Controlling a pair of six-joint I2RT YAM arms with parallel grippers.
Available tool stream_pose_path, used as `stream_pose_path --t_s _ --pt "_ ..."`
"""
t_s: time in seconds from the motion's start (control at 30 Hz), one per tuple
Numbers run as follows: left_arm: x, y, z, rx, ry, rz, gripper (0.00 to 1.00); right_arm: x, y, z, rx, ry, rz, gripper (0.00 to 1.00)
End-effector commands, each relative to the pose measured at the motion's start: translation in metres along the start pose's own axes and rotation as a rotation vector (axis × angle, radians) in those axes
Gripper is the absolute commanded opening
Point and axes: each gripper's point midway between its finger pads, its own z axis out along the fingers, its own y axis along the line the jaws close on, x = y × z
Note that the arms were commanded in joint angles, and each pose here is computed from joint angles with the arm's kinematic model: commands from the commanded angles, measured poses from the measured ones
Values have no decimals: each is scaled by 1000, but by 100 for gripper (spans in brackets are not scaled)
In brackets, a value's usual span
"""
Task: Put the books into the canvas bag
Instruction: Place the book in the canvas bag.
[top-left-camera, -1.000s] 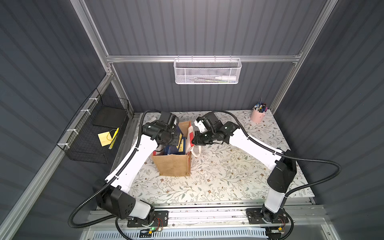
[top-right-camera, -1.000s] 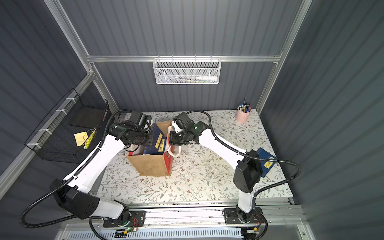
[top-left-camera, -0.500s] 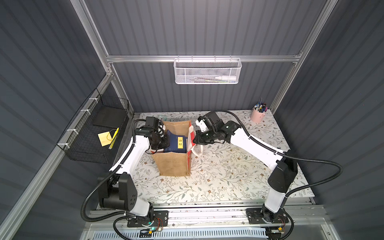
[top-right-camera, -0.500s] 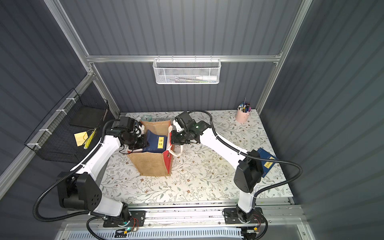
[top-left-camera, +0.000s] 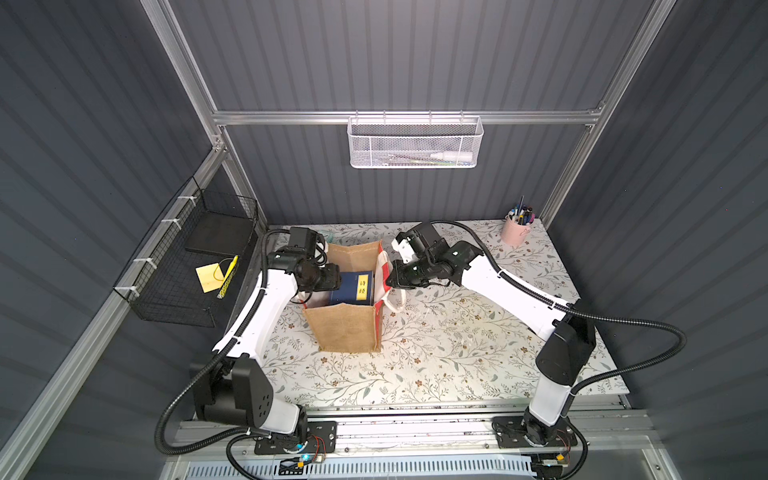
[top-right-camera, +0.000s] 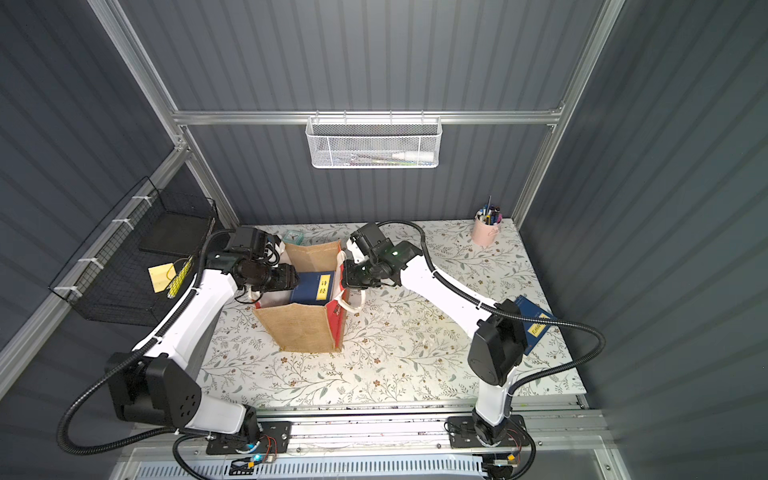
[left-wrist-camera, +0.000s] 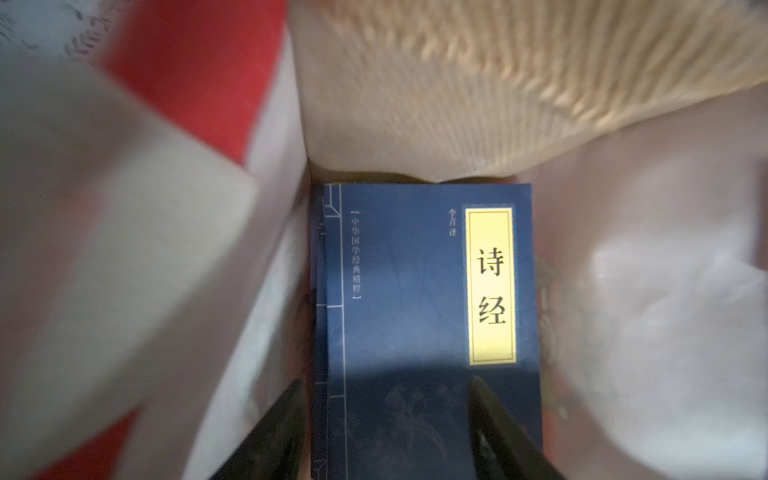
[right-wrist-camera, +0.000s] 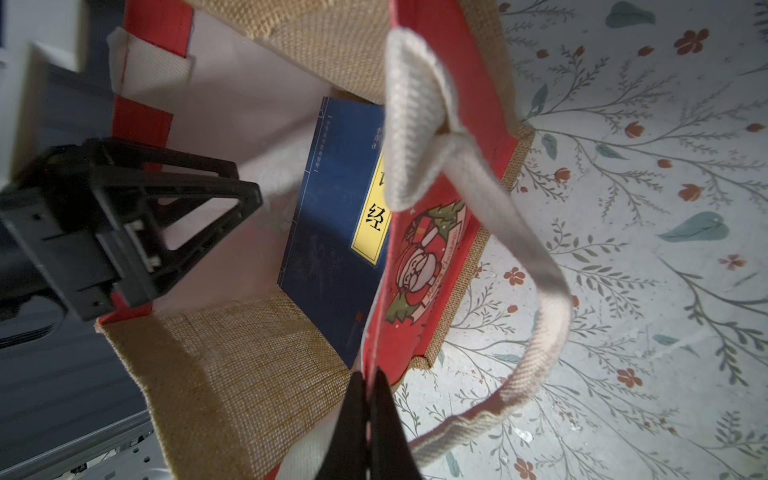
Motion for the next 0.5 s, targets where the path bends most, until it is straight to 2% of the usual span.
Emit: stream_pose_path --t_s 0.0,0.17,0.23,0.33,0.47 --pt "-27 -5 -46 -10 -141 38 63 -22 3 -20 -3 -78 -28 12" --pt "-43 -21 -71 59 -230 26 60 -29 -9 -32 40 -95 -46 30" --pt "-49 -29 -81 88 -262 24 55 -34 -23 -39 70 -103 -37 45" --pt "-57 -51 -92 114 -315 65 52 -39 -50 -56 115 -128 -8 60" --pt "-59 -94 -87 141 -324 153 52 -40 -101 -83 217 -172 55 70"
